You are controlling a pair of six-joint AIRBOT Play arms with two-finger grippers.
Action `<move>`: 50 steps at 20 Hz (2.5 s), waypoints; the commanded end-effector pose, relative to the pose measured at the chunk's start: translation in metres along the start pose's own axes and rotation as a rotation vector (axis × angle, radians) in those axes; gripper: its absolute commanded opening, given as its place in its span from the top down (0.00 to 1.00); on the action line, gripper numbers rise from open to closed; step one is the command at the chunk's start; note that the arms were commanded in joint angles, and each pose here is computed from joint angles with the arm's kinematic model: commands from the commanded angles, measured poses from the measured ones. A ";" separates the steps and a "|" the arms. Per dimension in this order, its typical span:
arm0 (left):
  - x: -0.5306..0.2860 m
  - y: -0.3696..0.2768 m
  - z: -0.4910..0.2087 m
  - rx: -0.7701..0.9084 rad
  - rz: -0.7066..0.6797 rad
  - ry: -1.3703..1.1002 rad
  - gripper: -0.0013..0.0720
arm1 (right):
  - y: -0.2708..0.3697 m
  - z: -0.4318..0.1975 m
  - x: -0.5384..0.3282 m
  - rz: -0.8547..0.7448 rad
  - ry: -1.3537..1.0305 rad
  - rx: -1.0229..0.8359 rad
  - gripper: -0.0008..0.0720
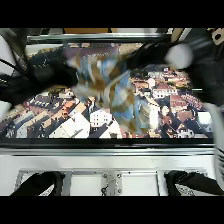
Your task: Fold the clothes and pants, and hang the long-sleeved shirts on hangers.
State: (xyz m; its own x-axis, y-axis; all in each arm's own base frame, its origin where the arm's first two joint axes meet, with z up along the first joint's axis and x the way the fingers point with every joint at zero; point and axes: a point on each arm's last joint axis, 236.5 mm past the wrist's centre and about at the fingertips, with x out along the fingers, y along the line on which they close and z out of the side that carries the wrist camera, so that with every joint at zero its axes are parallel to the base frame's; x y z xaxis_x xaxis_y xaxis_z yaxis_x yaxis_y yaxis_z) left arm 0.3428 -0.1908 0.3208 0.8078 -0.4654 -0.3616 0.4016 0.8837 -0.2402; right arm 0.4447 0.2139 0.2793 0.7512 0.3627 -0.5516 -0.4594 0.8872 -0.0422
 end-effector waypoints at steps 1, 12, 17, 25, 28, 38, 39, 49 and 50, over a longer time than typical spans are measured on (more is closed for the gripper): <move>-0.055 -0.038 0.087 0.093 -0.047 -0.216 0.97 | -0.029 0.041 -0.133 -0.105 -0.173 0.061 0.97; 0.058 -0.026 -0.235 0.039 0.079 0.604 0.96 | 0.018 -0.209 -0.099 -0.121 0.445 0.295 0.97; 0.045 -0.042 -0.291 0.080 0.063 0.718 0.96 | 0.050 -0.247 -0.091 -0.089 0.525 0.296 0.97; 0.030 -0.044 -0.224 -0.049 -0.006 0.553 0.11 | 0.053 -0.254 -0.096 -0.087 0.561 0.299 0.97; 0.021 0.008 -0.178 -0.086 0.083 0.442 0.11 | 0.053 -0.254 -0.096 -0.088 0.561 0.299 0.97; 0.060 0.251 -0.204 -0.148 0.514 0.531 0.11 | 0.053 -0.254 -0.096 -0.088 0.561 0.299 0.97; 0.069 0.268 -0.215 -0.167 0.533 0.545 0.11 | 0.053 -0.254 -0.096 -0.087 0.561 0.299 0.97; 0.134 0.385 -0.261 0.118 0.689 0.718 0.11 | 0.053 -0.254 -0.096 -0.088 0.561 0.299 0.97; 0.141 0.391 -0.262 0.124 0.695 0.732 0.11 | 0.053 -0.254 -0.096 -0.087 0.561 0.299 0.97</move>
State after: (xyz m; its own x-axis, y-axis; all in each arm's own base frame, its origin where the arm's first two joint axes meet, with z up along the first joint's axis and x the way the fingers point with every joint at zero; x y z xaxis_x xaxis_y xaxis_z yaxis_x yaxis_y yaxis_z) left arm 0.4805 0.0582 -0.0432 0.4618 0.2171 -0.8600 -0.0032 0.9700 0.2431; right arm 0.2284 0.1535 0.1184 0.3802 0.1525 -0.9122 -0.1940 0.9775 0.0826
